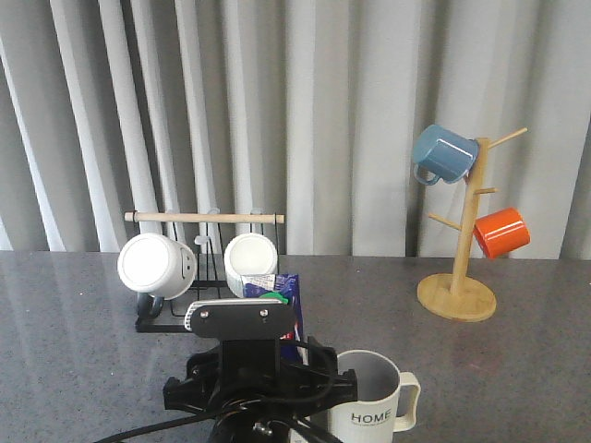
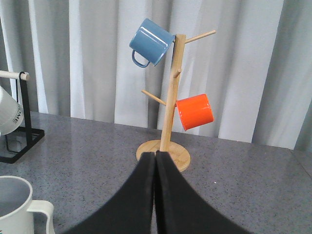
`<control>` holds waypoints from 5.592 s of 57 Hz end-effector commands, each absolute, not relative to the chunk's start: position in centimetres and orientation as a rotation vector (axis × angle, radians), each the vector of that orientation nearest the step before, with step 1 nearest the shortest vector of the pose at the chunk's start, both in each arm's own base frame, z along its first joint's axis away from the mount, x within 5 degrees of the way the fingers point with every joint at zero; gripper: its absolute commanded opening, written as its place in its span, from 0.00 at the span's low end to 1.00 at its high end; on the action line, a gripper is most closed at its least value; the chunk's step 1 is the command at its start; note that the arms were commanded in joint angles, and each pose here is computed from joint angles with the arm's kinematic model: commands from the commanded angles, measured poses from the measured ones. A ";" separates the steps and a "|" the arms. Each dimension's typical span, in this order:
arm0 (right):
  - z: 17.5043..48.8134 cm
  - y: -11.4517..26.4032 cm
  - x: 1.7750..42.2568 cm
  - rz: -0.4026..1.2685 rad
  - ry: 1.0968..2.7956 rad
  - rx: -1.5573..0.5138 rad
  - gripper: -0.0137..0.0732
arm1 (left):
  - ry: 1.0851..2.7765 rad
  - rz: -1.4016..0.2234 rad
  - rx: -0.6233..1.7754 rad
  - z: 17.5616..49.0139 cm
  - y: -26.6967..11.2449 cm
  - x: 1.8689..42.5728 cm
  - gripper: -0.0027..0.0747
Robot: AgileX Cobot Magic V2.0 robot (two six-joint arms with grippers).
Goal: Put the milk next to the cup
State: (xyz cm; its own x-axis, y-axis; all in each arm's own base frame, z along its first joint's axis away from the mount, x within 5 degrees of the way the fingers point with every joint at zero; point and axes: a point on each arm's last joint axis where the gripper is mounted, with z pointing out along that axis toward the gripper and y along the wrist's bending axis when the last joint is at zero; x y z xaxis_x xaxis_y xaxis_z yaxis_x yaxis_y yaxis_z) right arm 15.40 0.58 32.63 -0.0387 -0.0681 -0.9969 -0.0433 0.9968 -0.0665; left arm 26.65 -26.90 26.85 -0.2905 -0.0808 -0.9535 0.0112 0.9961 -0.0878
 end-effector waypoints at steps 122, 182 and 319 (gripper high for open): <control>34.5 0.6 15.3 -0.026 1.506 -0.091 0.15 | 1.425 -0.234 0.399 34.8 -6.0 13.0 0.02; 34.5 0.6 15.3 -0.026 1.505 -0.091 0.15 | 1.464 -0.168 -0.067 21.3 -0.3 5.4 0.03; 21.1 0.3 5.5 -0.036 1.395 -0.099 0.15 | 1.485 -0.066 0.025 21.2 -0.3 5.4 0.03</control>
State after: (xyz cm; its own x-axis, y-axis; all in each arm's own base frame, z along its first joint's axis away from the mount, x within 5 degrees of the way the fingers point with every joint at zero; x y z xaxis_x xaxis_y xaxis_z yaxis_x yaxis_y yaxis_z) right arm 5.63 0.24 20.56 0.0883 -0.0894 -0.9921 -0.0346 0.9951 -0.0927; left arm 5.64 -0.30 19.77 -0.0155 -0.0215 -0.9996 0.0523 0.9984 -0.0223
